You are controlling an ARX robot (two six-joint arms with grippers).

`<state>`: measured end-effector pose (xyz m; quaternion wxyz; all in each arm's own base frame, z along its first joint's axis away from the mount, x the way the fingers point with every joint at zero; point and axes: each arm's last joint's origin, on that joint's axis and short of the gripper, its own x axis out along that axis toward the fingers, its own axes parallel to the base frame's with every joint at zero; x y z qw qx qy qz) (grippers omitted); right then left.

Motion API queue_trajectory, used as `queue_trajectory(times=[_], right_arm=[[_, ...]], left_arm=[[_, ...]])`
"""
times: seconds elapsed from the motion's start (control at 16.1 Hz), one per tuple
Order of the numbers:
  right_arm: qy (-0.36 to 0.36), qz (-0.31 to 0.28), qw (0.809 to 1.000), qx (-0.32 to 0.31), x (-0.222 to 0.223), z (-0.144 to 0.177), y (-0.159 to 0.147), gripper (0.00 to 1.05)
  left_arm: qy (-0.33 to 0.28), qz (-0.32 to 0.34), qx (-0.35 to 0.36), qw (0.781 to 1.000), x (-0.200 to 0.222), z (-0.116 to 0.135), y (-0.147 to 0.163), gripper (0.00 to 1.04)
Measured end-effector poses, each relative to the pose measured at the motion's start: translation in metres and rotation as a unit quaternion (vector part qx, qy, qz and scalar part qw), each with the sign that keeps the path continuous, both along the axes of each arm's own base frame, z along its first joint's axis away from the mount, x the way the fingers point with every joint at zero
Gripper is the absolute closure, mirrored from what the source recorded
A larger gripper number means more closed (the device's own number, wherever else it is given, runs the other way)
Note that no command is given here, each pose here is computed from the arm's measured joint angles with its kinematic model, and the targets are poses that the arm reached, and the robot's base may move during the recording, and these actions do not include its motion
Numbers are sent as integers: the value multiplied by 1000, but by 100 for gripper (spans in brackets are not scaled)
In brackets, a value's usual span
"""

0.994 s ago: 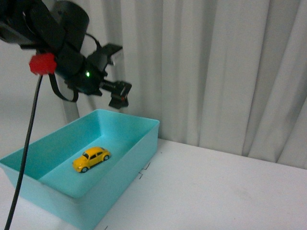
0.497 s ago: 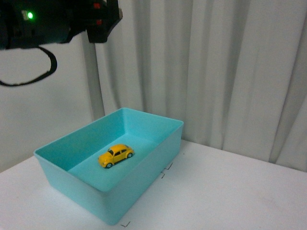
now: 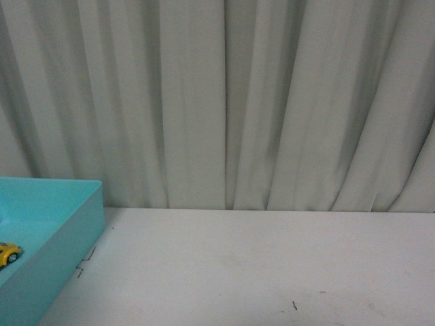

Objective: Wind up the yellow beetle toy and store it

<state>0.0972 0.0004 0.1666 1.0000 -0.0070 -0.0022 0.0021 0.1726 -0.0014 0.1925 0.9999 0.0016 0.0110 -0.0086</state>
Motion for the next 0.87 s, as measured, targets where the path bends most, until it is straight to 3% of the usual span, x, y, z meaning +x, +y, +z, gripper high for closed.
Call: queue_trajectory(times=[0.68,0.87], right_arm=[[0,0,1000,0,0,0,0,6],[0,0,1000,0,0,0,0,6]], left_arm=[[-5,9,0,1000,-43,-26,1,103],[-15,9,0,1000,-53,-23,1,103]])
